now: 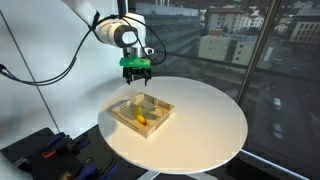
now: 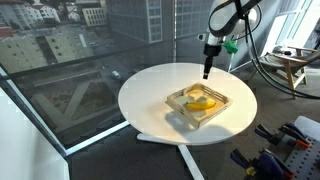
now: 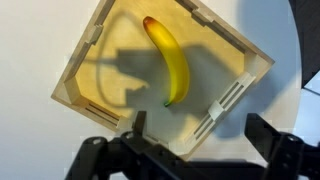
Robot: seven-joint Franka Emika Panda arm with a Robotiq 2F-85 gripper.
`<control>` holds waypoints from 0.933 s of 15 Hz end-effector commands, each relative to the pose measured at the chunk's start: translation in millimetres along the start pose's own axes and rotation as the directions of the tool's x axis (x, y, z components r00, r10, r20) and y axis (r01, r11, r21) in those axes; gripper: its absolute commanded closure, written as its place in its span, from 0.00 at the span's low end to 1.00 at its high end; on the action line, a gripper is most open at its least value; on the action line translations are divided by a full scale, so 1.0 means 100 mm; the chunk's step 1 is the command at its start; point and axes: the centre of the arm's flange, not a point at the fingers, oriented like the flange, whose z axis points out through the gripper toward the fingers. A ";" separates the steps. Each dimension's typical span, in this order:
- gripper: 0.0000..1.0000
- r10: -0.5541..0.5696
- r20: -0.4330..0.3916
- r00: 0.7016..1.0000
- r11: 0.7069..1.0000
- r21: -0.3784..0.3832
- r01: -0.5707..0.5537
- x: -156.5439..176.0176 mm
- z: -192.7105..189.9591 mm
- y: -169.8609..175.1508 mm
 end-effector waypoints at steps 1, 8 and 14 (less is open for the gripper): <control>0.00 0.065 -0.020 0.998 0.998 0.000 -0.065 -0.04 -0.23 -0.12; 0.00 0.112 -0.053 0.992 0.994 -0.008 -0.113 0.02 -0.58 -0.23; 0.00 0.173 -0.047 0.984 0.985 0.000 -0.173 0.00 -0.74 -0.28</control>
